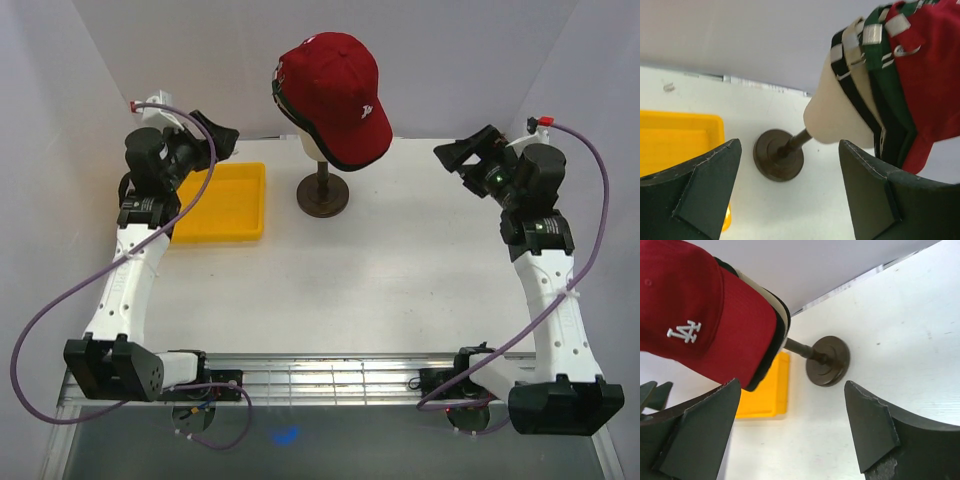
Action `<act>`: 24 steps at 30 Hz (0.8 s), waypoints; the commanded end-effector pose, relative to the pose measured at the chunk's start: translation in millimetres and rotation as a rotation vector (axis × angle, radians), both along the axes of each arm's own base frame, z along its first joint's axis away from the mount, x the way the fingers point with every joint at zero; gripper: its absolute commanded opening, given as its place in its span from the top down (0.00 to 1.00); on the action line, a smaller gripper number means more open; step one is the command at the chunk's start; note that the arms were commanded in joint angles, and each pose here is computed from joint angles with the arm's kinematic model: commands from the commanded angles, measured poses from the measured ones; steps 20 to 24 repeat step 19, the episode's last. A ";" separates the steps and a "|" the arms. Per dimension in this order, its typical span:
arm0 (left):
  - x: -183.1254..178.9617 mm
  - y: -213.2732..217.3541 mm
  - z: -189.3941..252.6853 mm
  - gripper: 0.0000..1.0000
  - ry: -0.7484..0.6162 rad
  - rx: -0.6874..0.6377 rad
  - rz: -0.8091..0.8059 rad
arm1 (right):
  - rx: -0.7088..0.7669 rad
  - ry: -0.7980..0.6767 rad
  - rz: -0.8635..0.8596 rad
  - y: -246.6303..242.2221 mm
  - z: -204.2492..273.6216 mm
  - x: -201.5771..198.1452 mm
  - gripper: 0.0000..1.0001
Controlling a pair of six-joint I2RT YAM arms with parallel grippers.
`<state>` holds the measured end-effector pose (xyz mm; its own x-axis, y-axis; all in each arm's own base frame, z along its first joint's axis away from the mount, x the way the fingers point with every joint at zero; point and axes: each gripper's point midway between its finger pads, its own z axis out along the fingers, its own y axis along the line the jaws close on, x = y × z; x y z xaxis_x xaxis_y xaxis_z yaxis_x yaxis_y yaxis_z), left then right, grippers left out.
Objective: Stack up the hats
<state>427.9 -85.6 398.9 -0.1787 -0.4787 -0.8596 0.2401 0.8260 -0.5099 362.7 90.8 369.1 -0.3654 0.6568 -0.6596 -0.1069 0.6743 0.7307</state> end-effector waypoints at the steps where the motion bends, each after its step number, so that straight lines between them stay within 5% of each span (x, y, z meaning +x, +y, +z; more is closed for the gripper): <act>1: -39.9 2.8 -12.6 0.11 0.037 0.020 0.005 | -0.205 -0.027 -0.093 -28.3 -14.3 -24.1 0.11; 9: -82.6 -12.2 -61.4 0.11 0.145 0.067 -0.051 | -0.303 -0.011 -0.140 -43.4 -44.9 -48.2 0.11; 24: -92.6 -14.4 -80.5 0.11 0.181 0.117 -0.063 | -0.346 0.003 -0.126 -44.8 -53.1 -47.4 0.11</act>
